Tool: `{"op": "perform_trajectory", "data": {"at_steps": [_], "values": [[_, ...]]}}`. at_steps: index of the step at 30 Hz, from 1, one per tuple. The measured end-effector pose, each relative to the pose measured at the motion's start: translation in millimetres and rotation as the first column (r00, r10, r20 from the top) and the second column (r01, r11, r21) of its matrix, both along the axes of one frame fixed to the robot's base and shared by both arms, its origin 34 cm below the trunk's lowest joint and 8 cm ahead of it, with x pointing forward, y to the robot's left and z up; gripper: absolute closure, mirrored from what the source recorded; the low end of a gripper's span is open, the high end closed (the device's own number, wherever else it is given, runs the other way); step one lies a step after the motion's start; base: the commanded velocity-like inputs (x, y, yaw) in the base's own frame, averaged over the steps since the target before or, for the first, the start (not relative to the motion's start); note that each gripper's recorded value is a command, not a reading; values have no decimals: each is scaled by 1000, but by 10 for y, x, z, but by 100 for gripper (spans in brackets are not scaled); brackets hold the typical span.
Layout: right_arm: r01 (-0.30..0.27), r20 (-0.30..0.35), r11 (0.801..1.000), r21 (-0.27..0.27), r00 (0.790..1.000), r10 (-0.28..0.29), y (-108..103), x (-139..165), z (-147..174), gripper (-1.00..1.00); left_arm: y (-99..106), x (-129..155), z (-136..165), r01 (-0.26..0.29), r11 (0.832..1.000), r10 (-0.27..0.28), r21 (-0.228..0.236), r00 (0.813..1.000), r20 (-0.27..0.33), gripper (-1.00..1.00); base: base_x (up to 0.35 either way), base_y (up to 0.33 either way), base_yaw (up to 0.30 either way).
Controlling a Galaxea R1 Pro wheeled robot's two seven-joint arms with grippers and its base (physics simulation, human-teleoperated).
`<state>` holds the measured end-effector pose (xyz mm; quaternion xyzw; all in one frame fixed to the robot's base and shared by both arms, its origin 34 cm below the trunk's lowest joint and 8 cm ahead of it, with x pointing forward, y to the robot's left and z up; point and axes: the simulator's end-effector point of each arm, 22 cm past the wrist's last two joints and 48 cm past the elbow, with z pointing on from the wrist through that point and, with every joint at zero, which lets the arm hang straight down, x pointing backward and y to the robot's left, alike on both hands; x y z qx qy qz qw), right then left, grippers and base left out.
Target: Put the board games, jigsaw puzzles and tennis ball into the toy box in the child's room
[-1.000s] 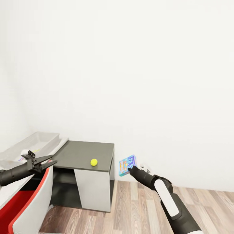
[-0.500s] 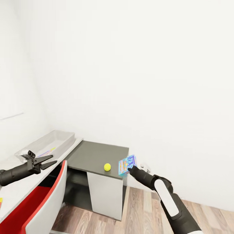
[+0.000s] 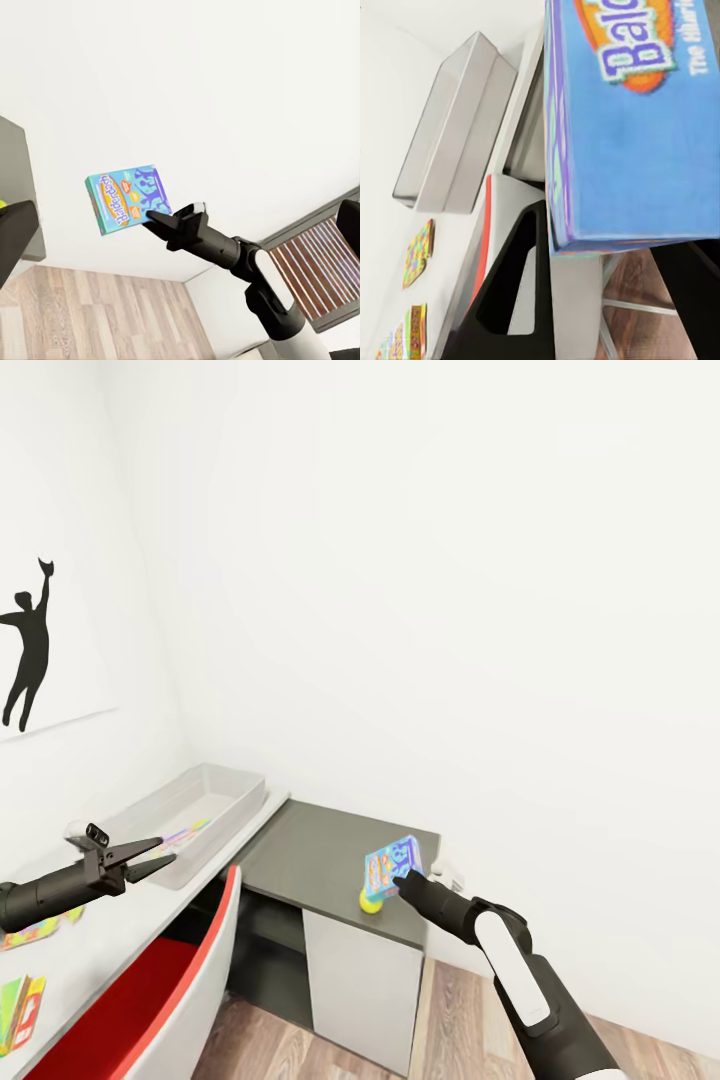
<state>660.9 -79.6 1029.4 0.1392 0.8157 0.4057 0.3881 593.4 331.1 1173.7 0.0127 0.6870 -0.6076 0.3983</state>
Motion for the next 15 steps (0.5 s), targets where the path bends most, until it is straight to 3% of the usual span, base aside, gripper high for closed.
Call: {"op": "perform_trajectory", "data": {"at_steps": [8, 15], "values": [[0, 0, 1000, 2, 1000, 0, 9, 0, 6, 100, 1, 0, -1, 0, 1000, 0, 0, 1000, 0, -100, 127, 26, 17], [-4, 1, 1000, 2, 1000, 4, 25, -6, 19, 100, 3, -3, 10, 0, 1000, 0, 0, 1000, 2, -100, 20, 1, 209]]}}
